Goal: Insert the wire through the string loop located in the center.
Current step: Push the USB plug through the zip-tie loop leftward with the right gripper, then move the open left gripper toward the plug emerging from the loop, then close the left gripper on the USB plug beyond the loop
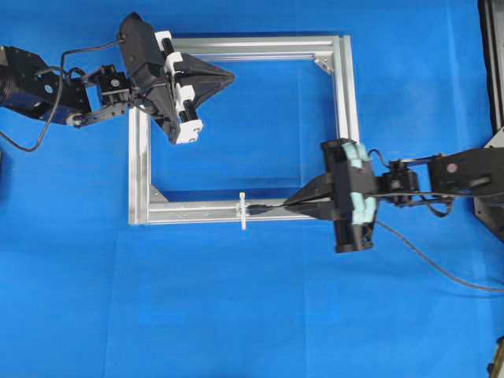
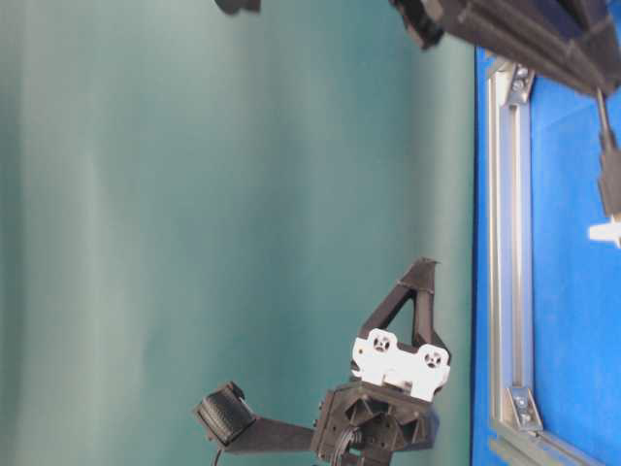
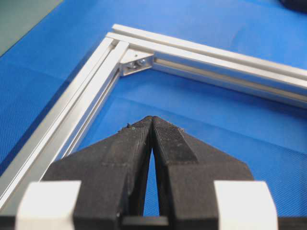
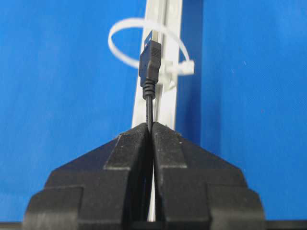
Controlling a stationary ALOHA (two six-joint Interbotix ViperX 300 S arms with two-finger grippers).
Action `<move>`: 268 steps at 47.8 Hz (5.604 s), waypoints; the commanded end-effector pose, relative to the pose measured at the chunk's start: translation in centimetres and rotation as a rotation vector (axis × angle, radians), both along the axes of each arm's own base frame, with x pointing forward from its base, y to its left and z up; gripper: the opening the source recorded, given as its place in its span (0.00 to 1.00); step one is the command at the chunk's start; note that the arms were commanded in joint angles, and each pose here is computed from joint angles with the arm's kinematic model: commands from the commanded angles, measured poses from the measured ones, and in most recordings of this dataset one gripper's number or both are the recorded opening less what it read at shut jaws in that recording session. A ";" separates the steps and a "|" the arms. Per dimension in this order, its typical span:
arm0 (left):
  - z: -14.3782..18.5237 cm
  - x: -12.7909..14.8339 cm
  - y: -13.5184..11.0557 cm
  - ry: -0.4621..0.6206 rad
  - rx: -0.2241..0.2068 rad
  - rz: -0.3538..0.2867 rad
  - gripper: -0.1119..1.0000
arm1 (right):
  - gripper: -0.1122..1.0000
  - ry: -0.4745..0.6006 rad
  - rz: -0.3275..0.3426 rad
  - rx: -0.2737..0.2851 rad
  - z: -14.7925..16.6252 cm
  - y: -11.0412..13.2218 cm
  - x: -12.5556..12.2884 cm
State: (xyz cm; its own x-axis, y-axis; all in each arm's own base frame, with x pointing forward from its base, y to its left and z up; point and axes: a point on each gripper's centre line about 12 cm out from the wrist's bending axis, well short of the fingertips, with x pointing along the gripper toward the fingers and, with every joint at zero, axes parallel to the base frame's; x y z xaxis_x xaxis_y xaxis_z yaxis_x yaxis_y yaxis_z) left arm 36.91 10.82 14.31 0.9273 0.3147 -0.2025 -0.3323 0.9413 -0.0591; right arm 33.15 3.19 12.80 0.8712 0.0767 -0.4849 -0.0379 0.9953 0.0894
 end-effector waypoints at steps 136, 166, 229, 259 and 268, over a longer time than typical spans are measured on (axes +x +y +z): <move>1.4 -0.5 -16.8 -0.007 -0.006 -0.448 0.11 | 0.07 -0.052 -0.004 0.003 0.4 0.4 6.3; 1.1 -0.4 -16.1 0.063 -0.008 -0.436 0.93 | 0.07 -0.051 0.001 -0.001 0.4 0.4 6.3; -2.6 0.5 -15.7 0.298 -0.045 -0.420 0.93 | 0.07 -0.043 0.002 -0.003 0.3 0.4 6.2; -2.5 0.5 -15.7 0.295 -0.045 -0.420 0.92 | 0.07 -0.045 0.002 -0.002 0.3 0.4 6.2; -2.5 0.5 -15.7 0.296 -0.045 -0.420 0.92 | 0.07 -0.043 0.001 -0.003 0.3 0.4 6.3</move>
